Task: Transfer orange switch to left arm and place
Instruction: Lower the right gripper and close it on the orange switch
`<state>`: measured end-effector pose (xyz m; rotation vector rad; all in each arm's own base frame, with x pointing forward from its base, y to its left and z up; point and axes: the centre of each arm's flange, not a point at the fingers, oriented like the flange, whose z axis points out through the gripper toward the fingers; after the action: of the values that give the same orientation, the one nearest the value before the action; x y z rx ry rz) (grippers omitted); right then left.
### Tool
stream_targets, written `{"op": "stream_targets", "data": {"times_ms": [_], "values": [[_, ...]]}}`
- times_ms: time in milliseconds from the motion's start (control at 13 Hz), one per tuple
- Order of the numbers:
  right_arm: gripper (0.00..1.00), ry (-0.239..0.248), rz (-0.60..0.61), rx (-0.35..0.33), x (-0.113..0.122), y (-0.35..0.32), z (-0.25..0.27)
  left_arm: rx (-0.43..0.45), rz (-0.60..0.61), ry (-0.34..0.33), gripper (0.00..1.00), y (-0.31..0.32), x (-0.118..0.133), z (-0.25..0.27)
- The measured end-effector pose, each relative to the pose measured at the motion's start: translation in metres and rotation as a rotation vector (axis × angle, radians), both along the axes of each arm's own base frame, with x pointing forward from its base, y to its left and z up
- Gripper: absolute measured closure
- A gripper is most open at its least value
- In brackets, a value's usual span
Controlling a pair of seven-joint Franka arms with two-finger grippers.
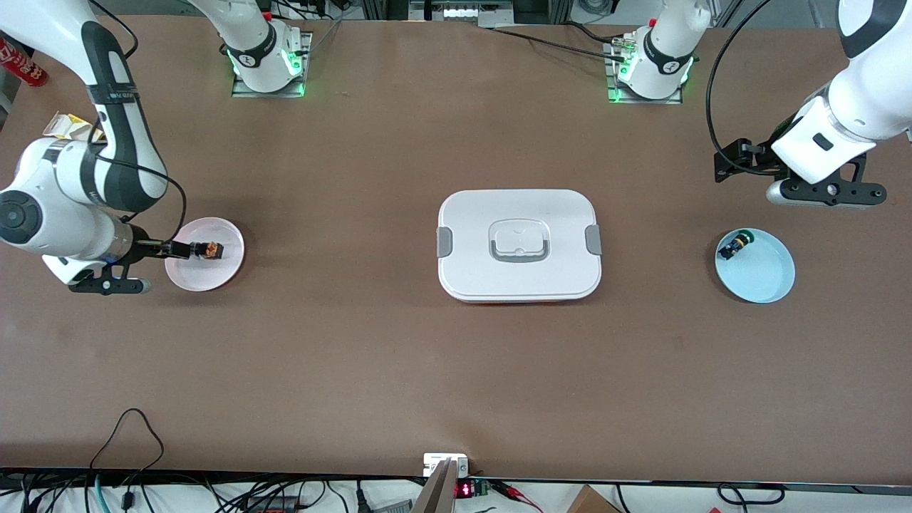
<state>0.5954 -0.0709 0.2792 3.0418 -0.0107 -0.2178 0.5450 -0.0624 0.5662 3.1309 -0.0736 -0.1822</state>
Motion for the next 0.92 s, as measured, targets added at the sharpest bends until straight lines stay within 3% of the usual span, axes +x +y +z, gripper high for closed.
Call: {"op": "stream_targets", "data": {"times_ms": [385, 923], "values": [[0.0, -0.003, -0.01, 0.006, -0.029, 0.002, -0.039, 0.0, 0.0, 0.0, 0.0, 0.0, 0.0, 0.0], [0.0, -0.026, -0.008, 0.007, -0.036, 0.004, -0.054, 0.0, 0.0, 0.0, 0.0, 0.0, 0.0, 0.0]]}}
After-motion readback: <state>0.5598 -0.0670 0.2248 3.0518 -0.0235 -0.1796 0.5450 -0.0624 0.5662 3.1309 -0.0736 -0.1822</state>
